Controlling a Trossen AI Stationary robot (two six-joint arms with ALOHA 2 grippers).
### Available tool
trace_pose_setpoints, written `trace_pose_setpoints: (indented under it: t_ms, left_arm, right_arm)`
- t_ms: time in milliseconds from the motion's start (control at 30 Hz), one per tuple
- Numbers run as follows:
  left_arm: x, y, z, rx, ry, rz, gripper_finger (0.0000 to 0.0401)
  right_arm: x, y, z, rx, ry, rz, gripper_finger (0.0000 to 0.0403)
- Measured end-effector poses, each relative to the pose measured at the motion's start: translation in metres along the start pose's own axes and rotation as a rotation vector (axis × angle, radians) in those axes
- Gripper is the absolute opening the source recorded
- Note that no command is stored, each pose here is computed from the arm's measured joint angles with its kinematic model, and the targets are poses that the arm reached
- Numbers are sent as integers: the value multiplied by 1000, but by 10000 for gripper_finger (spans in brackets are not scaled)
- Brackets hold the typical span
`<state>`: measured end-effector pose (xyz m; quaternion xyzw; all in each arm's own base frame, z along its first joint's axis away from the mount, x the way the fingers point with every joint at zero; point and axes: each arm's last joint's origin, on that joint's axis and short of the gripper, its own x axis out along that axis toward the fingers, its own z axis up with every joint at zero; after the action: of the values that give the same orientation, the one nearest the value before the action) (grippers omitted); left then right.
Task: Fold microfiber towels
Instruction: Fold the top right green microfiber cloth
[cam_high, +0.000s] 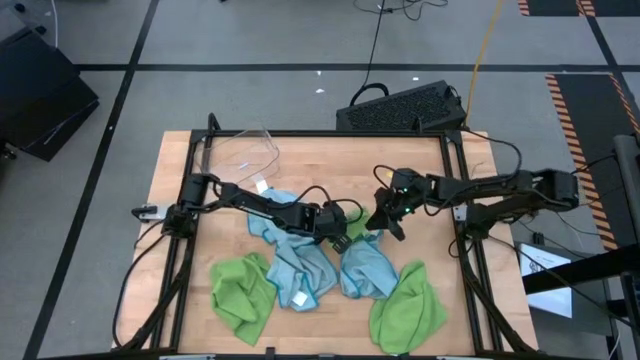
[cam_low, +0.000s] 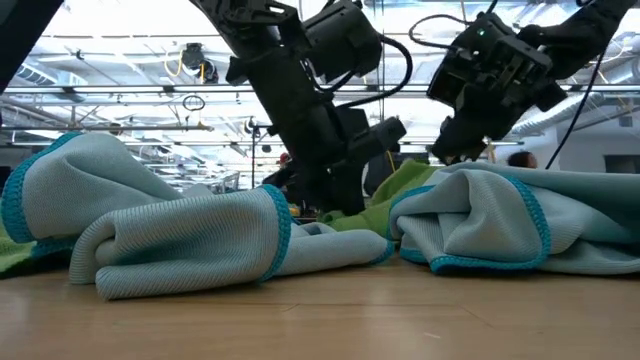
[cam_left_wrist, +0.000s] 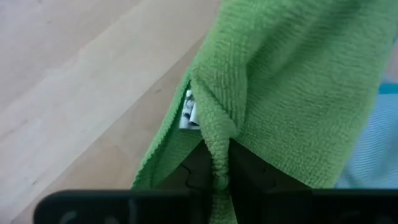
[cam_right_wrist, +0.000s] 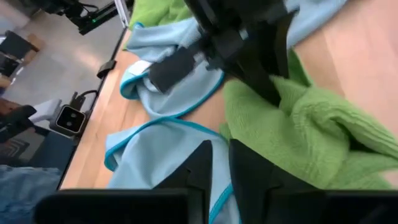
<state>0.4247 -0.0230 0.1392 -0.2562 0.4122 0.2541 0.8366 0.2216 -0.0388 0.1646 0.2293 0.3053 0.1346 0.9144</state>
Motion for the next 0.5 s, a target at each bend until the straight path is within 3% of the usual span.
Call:
trace_pose_setpoints:
  t_ms: [267,500]
  left_arm:
    - [-1,-2,3,16,-40,-14,77]
    - [-1,-4,6,44,-72,-28,109]
  right_arm:
    - [4,-9,1,113,-27,-31,16]
    - [-8,-3,11,177,-111,-44,26]
